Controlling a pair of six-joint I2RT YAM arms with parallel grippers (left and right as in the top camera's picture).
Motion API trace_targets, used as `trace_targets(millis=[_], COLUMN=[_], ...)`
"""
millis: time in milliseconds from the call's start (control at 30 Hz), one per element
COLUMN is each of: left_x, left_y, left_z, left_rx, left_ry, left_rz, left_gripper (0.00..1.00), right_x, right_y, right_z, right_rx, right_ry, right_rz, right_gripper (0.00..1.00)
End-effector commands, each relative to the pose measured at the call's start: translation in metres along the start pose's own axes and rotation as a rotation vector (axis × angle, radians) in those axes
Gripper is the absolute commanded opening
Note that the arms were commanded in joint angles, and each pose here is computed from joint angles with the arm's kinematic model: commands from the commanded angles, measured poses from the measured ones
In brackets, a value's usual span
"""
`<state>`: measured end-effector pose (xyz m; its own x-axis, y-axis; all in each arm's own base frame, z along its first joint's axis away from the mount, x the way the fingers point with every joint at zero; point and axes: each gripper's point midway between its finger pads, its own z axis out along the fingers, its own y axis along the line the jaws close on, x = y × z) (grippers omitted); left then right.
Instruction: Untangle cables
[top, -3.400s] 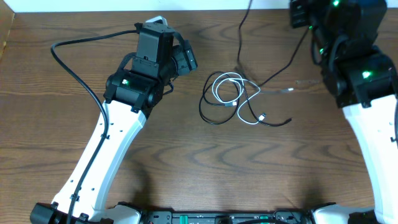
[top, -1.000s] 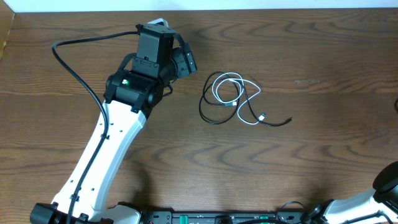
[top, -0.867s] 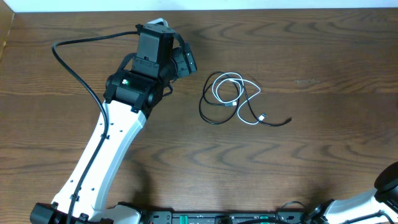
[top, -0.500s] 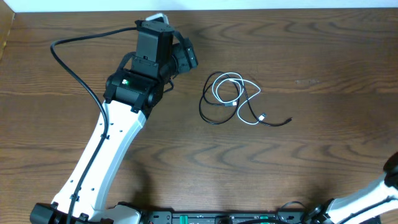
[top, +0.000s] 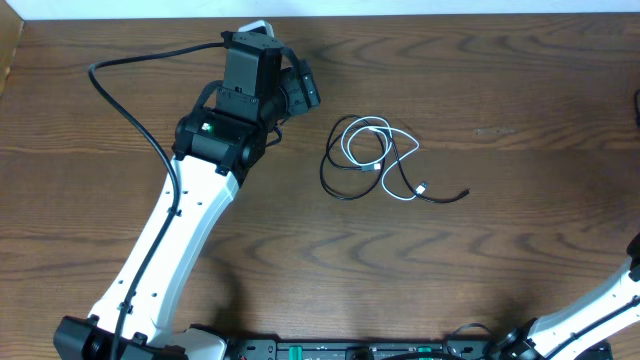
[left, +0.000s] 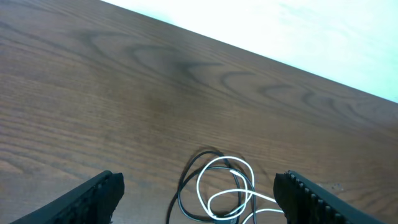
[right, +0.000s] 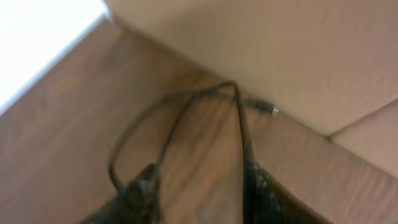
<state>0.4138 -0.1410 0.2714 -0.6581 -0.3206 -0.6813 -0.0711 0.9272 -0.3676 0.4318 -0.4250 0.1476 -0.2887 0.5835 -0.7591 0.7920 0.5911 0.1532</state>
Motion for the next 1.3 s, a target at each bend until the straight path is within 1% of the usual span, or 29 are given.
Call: trace_targets(millis=[0, 100, 133, 167, 300, 467, 600, 733, 800, 900, 1000, 1067, 1200, 1267], left_x=[-0.007, -0.005, -0.005, -0.005, -0.005, -0.005, -0.005, -0.005, -0.004, 0.004, 0.013, 0.017, 0.026, 0.032], left_y=[0.0, 0.001, 0.001, 0.001, 0.001, 0.001, 0.001, 0.001, -0.002, -0.014, -0.017, -0.015, -0.012, -0.005], left_z=[-0.001, -0.001, -0.001, -0.001, -0.001, -0.001, -0.001, -0.001, -0.001, -0.001, -0.002, -0.002, -0.001, 0.001], left_rx=[-0.006, -0.008, -0.009, -0.009, -0.009, -0.009, -0.009, -0.008, 0.007, 0.079, 0.099, 0.093, 0.115, 0.122], left_ry=[-0.019, -0.013, -0.012, -0.012, -0.013, -0.012, -0.013, -0.013, -0.003, 0.039, 0.084, 0.102, 0.148, 0.19], left_rz=[0.008, 0.007, 0.007, 0.008, 0.008, 0.008, 0.008, 0.008, 0.007, 0.008, 0.009, 0.015, 0.119, 0.132], left_gripper=[0.82, 0.82, 0.82, 0.82, 0.82, 0.82, 0.82, 0.82, 0.82, 0.82, 0.82, 0.81, 0.81, 0.81], right_x=[-0.03, -0.041, -0.046, -0.051, -0.074, -0.105, -0.107, -0.092, -0.079, -0.062, -0.04, -0.023, 0.014, 0.034], right_y=[0.011, 0.024, 0.027, 0.029, 0.033, 0.047, 0.05, 0.065, 0.081, 0.104, 0.129, 0.142, 0.174, 0.196], right_z=[-0.021, -0.039, -0.046, -0.054, -0.091, -0.142, -0.178, -0.214, -0.237, -0.27, -0.307, -0.326, -0.351, -0.361], right_rx=[-0.046, -0.106, -0.111, -0.111, -0.113, -0.169, -0.179, -0.288, -0.398, -0.562, -0.719, -0.777, -0.871, -0.93], right_ry=[-0.024, 0.008, 0.014, 0.021, 0.028, -0.028, -0.021, 0.037, 0.08, 0.127, 0.178, 0.221, 0.313, 0.344], right_rz=[-0.053, -0.124, -0.136, -0.137, -0.137, -0.178, -0.197, -0.198, -0.216, -0.246, -0.313, -0.349, -0.445, -0.528], right_gripper=[0.57, 0.91, 0.97, 0.99, 0.99, 0.99, 0.99, 0.99, 0.99, 0.99, 0.99, 0.99, 0.99, 0.99])
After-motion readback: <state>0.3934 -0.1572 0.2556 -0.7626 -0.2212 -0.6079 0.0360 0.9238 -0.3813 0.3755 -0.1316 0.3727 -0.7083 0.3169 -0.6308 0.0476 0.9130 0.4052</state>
